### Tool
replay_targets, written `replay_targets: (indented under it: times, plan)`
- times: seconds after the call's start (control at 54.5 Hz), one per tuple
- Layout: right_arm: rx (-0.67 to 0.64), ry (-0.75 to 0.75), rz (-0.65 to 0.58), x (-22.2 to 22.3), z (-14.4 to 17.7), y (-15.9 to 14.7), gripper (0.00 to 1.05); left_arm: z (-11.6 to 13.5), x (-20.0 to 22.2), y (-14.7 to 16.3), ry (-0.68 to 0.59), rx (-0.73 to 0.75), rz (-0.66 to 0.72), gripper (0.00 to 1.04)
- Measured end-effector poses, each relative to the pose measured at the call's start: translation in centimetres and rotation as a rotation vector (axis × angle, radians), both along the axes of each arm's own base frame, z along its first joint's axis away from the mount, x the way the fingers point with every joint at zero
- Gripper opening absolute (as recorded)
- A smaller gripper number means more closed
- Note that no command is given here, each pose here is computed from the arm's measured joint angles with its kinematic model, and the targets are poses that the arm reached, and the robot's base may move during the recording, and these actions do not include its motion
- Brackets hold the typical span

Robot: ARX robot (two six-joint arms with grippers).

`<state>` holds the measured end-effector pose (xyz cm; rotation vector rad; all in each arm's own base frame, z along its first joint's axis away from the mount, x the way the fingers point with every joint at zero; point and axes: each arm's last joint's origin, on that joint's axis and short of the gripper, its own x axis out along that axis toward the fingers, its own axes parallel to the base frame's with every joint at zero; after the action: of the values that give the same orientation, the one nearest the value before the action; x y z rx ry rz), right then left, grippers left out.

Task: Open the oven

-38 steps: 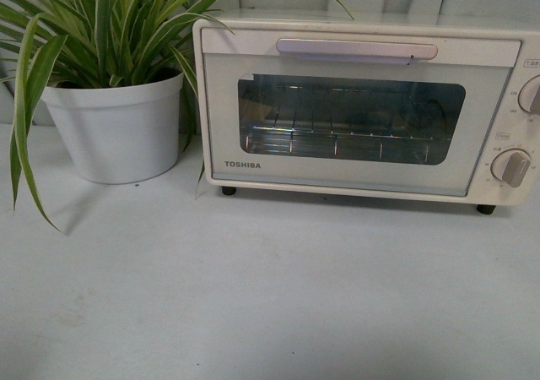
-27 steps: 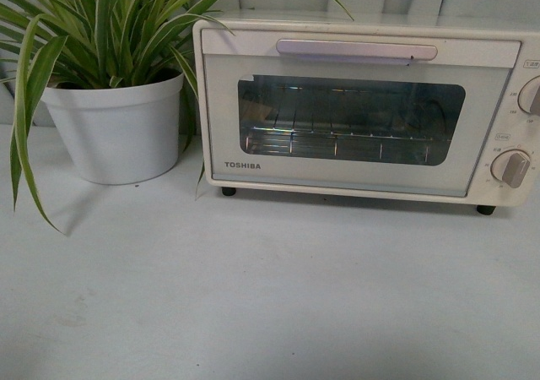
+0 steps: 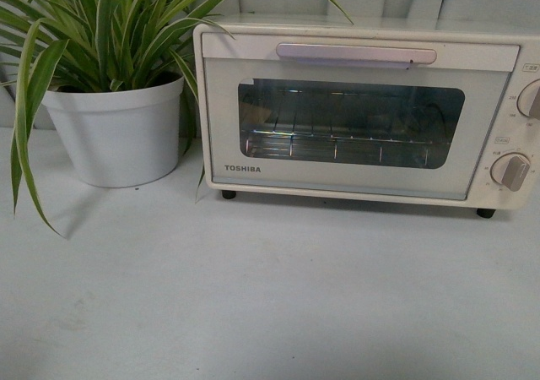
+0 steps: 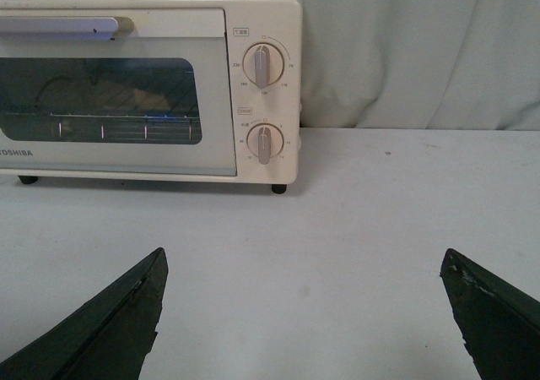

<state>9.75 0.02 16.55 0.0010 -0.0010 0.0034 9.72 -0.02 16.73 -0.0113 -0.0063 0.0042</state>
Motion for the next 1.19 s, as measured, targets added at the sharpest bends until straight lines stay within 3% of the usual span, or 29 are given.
replay_targets:
  times: [0.147,0.294,0.55,0.844,1.193]
  plan:
    - [0.0,0.0,0.0,0.0,0.0,0.0,0.95,-0.6,0.4,-0.3,0.136,-0.2,0.04,0.98]
    - [0.0,0.0,0.0,0.0,0.0,0.0,0.95,1.3,2.1,-1.8,0.202,-0.465,-0.047,0.98]
    - [0.0,0.0,0.0,0.0,0.0,0.0,0.95,1.6,8.8,-7.5,0.4,-0.81,-0.164,0.98]
    - [0.0,0.0,0.0,0.0,0.0,0.0,0.95,0.1,13.0,-12.8,0.537,-0.896,-0.202,0.98]
    - [0.0,0.0,0.0,0.0,0.0,0.0,0.95,-0.9,15.2,-15.9,0.595,-0.906,-0.208,0.98]
